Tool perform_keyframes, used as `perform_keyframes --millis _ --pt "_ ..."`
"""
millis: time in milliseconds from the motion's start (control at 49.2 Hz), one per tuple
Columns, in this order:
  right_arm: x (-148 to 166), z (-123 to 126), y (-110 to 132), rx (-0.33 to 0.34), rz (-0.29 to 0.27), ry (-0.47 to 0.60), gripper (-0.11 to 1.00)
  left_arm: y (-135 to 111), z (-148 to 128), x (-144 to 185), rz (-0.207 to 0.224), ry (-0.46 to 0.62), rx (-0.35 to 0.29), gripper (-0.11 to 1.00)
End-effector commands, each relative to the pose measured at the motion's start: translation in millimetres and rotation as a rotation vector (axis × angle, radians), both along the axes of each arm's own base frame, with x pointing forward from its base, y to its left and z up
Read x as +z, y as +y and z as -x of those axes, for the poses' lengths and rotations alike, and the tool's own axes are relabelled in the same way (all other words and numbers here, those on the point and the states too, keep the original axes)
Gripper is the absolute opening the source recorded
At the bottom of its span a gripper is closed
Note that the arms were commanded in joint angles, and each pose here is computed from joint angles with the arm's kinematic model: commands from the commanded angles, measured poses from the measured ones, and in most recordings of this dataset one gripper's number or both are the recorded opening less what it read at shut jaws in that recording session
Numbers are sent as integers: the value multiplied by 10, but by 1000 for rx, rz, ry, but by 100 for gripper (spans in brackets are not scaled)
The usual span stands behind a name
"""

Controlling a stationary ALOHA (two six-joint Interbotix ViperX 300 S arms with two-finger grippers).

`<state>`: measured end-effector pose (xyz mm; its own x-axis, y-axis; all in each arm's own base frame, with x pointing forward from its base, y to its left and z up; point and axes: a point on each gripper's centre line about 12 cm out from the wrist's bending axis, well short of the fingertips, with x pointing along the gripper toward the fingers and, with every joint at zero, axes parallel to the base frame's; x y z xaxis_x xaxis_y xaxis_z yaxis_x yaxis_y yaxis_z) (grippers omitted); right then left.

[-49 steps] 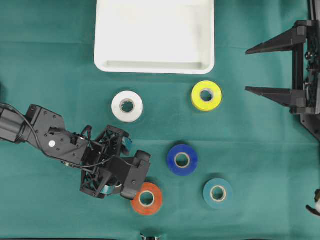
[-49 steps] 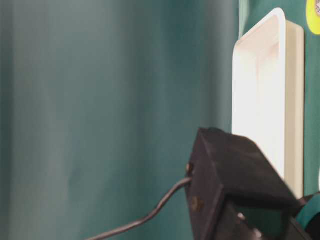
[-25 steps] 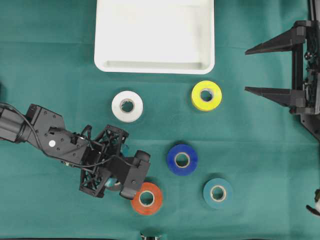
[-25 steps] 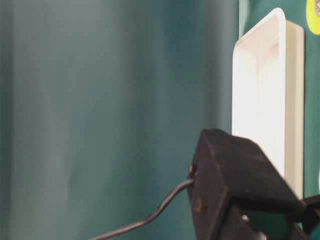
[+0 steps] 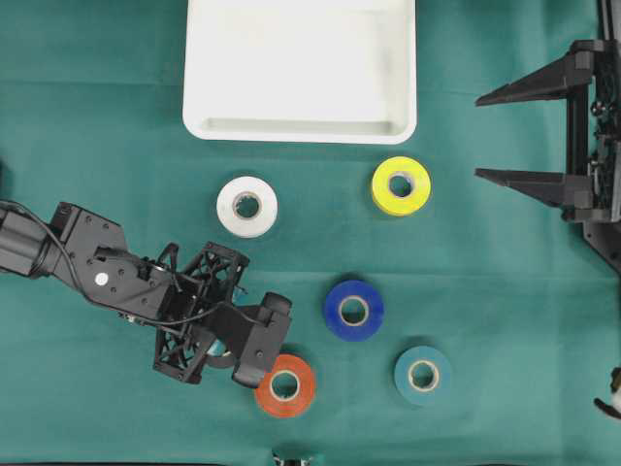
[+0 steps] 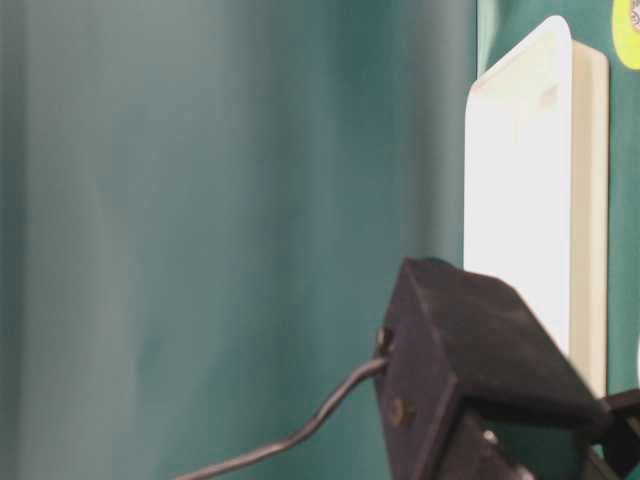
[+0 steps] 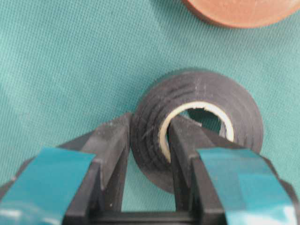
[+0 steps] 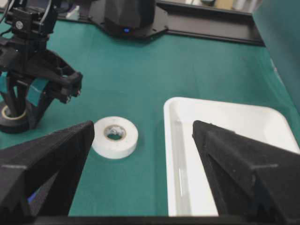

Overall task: Pick up the tape from a random location and place it into the white case.
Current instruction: 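Lift the black tape with the left gripper toward the white tray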

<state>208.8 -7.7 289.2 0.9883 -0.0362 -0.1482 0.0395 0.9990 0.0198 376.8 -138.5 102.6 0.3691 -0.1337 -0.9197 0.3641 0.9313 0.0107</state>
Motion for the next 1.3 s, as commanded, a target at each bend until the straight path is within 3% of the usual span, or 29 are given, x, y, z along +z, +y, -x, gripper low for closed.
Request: perform_keyframes --millis 0,366,1037,1281 --pt "99 -27 -1 0 2 -23 92 -4 -43 109 14 -29 6 19" --pt "85 -25 -1 0 2 -8 92 -6 44 670 21 -40 2 19" --pt "103 -27 -2 0 3 5 92 93 191 2336 78 -218 8 19" --pt "117 -29 -2 0 3 8 92 137 280 2644 79 -223 11 19"
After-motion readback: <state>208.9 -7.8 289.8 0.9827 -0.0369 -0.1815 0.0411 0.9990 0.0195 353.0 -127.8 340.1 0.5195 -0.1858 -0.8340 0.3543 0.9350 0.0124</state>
